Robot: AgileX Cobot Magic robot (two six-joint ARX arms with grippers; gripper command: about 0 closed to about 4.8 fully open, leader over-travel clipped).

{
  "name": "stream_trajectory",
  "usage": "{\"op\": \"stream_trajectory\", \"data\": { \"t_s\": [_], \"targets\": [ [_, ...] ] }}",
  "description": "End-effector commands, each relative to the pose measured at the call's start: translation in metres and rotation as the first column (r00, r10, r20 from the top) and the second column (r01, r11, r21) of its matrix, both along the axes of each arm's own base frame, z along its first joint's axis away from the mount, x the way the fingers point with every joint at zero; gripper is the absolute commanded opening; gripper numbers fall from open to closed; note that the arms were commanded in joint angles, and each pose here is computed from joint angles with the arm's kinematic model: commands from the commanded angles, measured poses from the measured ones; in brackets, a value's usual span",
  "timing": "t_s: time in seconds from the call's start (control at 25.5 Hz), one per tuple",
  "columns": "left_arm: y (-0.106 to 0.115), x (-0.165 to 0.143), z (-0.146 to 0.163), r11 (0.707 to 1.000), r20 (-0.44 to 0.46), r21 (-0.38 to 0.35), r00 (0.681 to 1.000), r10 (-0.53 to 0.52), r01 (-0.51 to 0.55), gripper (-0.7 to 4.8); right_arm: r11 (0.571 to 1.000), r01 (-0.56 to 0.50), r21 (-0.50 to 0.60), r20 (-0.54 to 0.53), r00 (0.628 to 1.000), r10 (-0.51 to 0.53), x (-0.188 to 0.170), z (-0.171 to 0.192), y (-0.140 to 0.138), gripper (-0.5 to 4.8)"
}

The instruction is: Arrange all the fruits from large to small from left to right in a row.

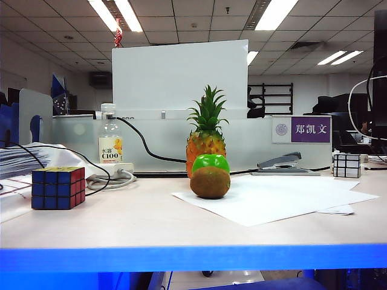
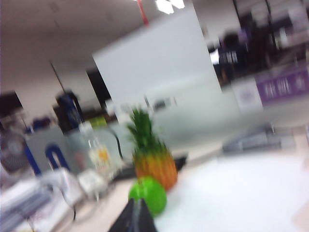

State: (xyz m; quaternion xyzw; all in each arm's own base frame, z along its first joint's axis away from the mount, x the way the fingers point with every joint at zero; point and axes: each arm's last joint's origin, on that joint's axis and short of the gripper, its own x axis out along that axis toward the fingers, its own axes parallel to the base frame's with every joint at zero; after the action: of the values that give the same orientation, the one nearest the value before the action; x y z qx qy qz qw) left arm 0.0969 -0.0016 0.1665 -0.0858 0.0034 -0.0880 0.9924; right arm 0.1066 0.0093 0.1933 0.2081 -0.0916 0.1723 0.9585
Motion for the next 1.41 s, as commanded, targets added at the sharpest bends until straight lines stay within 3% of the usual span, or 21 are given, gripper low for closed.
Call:
{"op": "stream_trajectory", "data": {
  "t_s": [0.04,0.12,0.24,0.27,0.31,0.35,0.39,0.71,0.94,1.41],
  "targets": [
    [0.0,0.0,0.002,1.0,0.016,0.001,1.0,-0.006,0.006,-0.05,0.994,-0.093,-0.057,0.029,0.995,0.095,0.011,0.009,0.007,0.33],
    [0.0,0.0,0.002,1.0,0.016,-0.001,1.0,-0.007,0.007,-0.05,0.971,-0.181,-0.158,0.002,0.983,0.183,0.026,0.018,0.016,0.56],
    [0.0,0.0,0.002,1.0,0.014,-0.01,1.0,-0.006,0.006,-0.05,0.897,-0.306,-0.319,-0.049,0.95,0.307,0.056,0.031,0.039,0.59],
    [0.0,0.0,0.002,1.0,0.014,-0.01,1.0,-0.007,0.007,-0.05,0.878,-0.327,-0.351,-0.065,0.943,0.325,0.067,0.033,0.047,0.96],
    [0.0,0.0,0.002,1.0,0.014,-0.01,1.0,-0.007,0.007,-0.05,0.865,-0.337,-0.371,-0.084,0.94,0.33,0.077,0.035,0.055,2.07],
    [0.0,0.0,0.002,1.0,0.014,-0.009,1.0,-0.007,0.007,-0.05,0.86,-0.347,-0.374,-0.114,0.938,0.328,0.09,0.036,0.064,4.09],
    [0.0,0.0,0.002,1.0,0.014,-0.009,1.0,-0.006,0.006,-0.05,0.858,-0.355,-0.372,-0.141,0.935,0.326,0.1,0.035,0.071,4.79],
    [0.0,0.0,0.002,1.0,0.013,-0.009,1.0,-0.007,0.007,-0.05,0.785,-0.458,-0.417,-0.307,0.884,0.353,0.168,0.0,0.113,4.79],
    [0.0,0.0,0.002,1.0,0.013,-0.009,1.0,-0.007,0.007,-0.05,0.748,-0.486,-0.453,-0.372,0.865,0.337,0.198,-0.029,0.129,4.79],
    [-0.001,0.0,0.002,1.0,0.014,-0.009,1.0,-0.025,0.025,-0.05,0.7,-0.472,-0.536,-0.34,0.88,0.332,0.216,-0.038,0.159,4.79]
  ]
}}
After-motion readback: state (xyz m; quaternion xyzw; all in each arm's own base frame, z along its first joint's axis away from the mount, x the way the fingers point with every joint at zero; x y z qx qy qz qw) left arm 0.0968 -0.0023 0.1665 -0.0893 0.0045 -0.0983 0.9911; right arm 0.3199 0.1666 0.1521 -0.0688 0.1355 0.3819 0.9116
